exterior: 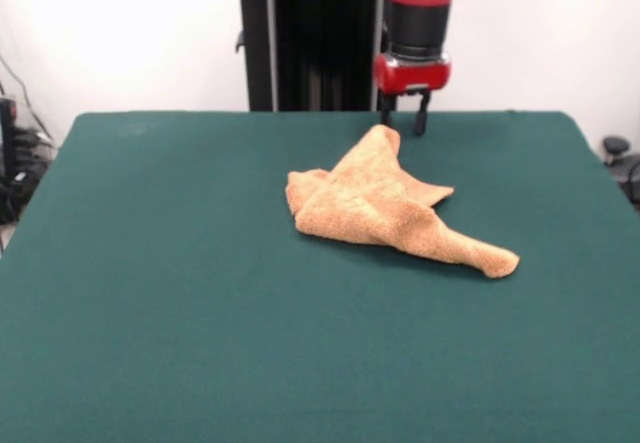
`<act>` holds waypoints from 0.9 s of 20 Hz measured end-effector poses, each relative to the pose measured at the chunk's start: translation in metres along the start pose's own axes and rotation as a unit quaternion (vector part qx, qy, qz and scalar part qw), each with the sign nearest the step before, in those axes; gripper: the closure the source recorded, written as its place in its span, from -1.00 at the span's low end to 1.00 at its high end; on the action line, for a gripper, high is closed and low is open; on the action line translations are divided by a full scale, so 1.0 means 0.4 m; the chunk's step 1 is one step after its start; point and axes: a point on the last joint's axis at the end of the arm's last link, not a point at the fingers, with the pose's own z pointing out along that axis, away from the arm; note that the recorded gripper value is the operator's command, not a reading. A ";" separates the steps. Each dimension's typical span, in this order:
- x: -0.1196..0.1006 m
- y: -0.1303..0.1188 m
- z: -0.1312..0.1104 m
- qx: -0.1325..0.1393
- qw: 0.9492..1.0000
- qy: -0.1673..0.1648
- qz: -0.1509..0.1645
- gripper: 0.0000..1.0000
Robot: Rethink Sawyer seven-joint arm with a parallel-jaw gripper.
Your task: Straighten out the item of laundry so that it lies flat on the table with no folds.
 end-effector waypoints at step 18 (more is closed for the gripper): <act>-0.153 -0.039 -0.363 0.004 0.993 0.104 0.054 -1.00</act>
